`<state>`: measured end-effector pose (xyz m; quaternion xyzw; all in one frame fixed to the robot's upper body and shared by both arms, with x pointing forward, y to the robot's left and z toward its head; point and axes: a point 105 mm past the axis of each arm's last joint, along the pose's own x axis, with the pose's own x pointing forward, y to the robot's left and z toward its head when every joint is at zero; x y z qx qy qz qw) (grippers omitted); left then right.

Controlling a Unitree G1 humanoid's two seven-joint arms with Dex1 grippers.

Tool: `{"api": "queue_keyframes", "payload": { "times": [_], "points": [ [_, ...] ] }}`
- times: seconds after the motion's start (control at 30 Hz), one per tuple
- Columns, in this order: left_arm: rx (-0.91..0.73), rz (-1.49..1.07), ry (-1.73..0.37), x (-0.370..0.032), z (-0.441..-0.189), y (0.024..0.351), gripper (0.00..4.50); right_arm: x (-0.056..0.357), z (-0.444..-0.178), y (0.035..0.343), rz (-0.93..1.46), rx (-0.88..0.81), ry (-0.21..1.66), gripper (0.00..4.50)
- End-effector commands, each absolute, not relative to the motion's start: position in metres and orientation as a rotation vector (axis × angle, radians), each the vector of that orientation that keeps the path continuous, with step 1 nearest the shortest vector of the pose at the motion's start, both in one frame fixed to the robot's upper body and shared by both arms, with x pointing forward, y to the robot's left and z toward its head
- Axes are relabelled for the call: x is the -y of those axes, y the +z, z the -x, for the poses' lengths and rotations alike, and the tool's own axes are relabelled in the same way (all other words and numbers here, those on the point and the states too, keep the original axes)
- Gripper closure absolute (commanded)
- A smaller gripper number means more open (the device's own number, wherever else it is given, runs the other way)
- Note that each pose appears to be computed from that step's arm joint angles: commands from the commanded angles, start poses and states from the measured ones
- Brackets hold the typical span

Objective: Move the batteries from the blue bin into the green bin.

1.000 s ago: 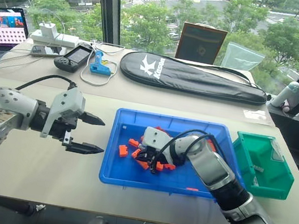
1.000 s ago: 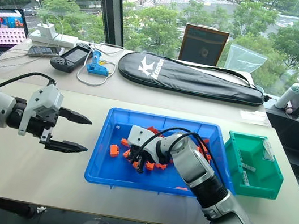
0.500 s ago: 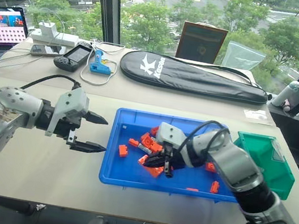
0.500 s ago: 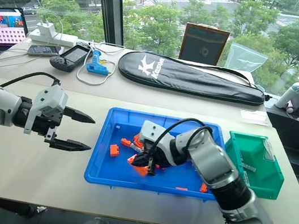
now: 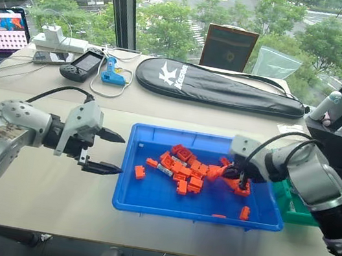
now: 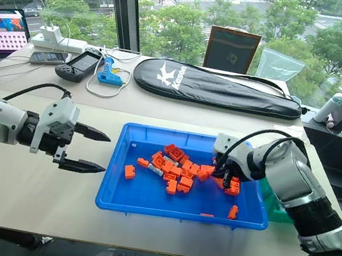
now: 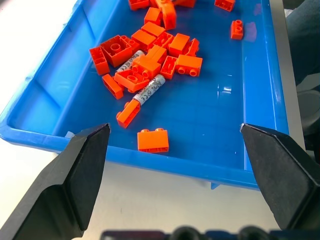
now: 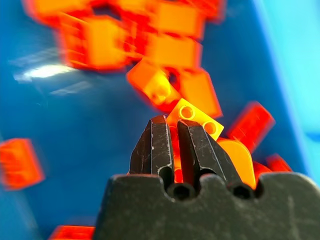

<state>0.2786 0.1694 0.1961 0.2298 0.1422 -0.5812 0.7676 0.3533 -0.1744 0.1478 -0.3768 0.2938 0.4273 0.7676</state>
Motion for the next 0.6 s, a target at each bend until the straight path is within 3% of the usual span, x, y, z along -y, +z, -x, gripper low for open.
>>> {"api": "queue_keyframes", "payload": {
  "times": [0.03,0.1,0.17,0.27,0.5,0.6],
  "points": [
    [-0.272,-0.548,-1.257,-0.168,-0.282,0.204,0.0,0.179,-0.37,0.172,0.883,-0.525,0.834,3.58],
    [-0.272,-0.551,-1.254,-0.169,-0.282,0.204,0.0,0.175,-0.369,0.175,0.873,-0.512,0.849,3.11],
    [-0.272,-0.552,-1.254,-0.169,-0.282,0.204,0.0,0.16,-0.367,0.182,0.853,-0.456,0.893,2.36],
    [-0.273,-0.555,-1.251,-0.169,-0.281,0.204,0.0,0.114,-0.353,0.198,0.781,-0.315,1.037,1.43],
    [-0.269,-0.562,-1.247,-0.169,-0.282,0.204,0.0,0.048,-0.32,0.196,0.678,-0.251,1.239,1.43],
    [-0.27,-0.571,-1.242,-0.17,-0.283,0.204,0.0,0.031,-0.309,0.177,0.674,-0.293,1.294,1.43]
  ]
}}
